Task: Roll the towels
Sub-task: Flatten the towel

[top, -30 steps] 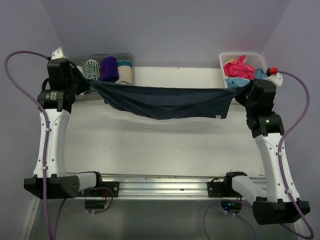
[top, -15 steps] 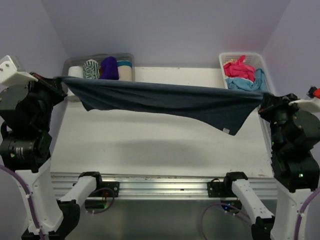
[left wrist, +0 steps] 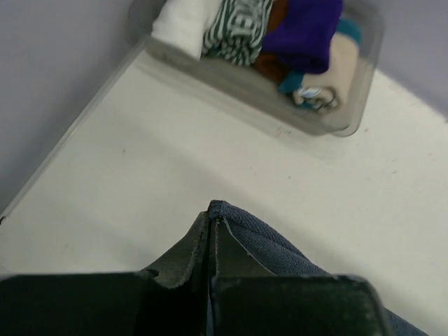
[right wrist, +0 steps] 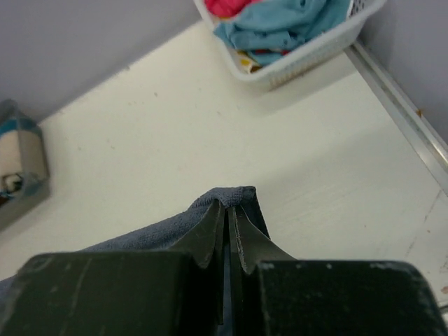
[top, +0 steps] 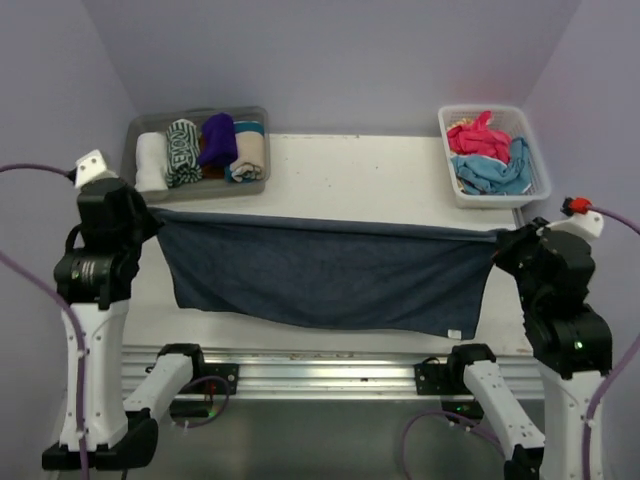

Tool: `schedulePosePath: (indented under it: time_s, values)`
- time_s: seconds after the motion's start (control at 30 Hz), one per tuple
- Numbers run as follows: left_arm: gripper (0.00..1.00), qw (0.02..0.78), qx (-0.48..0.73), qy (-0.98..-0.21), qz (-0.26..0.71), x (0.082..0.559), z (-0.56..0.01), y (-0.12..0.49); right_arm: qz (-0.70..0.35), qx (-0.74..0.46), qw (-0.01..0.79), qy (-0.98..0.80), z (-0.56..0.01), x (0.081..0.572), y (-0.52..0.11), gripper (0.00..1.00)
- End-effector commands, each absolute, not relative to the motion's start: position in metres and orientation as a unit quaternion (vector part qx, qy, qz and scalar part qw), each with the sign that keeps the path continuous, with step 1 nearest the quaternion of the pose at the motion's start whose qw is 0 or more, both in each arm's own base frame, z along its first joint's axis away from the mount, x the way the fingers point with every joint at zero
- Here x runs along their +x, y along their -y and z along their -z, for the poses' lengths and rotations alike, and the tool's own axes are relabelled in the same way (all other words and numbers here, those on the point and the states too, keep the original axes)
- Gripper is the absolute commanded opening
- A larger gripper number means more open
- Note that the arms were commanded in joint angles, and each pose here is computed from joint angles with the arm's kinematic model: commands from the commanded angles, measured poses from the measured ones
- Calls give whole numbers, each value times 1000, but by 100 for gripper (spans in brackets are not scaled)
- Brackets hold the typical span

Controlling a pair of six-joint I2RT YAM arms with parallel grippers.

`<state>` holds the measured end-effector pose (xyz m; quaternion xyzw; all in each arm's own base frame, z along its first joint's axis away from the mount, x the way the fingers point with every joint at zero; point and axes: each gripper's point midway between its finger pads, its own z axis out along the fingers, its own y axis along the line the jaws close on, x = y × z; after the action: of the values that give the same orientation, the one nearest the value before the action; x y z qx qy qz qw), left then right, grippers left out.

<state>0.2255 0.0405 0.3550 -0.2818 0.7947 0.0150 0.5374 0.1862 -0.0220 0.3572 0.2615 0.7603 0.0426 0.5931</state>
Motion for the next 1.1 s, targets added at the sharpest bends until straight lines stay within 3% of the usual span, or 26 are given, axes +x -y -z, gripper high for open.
schedulePosePath:
  time_s: [0.0, 0.27, 0.47, 0.77, 0.97, 1.07]
  values:
    - [0, 472, -292, -830, -49, 254, -295, -47, -16, 254, 518, -816, -296, 224, 17, 0]
    - [0, 326, -277, -904, -25, 312, -166, -24, -9, 231, 429, -873, -192, 327, 0, 0]
    - [0, 284, -286, -915, -20, 341, -122, -23, 10, 232, 394, -889, -148, 397, 0, 0]
    - [0, 298, -296, -907, -16, 379, -136, -33, 2, 238, 393, -888, -142, 446, -4, 0]
    - [0, 320, -296, -900, -13, 359, -167, -42, -7, 239, 398, -886, -153, 418, -5, 0]
    - [0, 363, -285, -887, -11, 341, -203, -44, -16, 242, 431, -869, -186, 393, -2, 0]
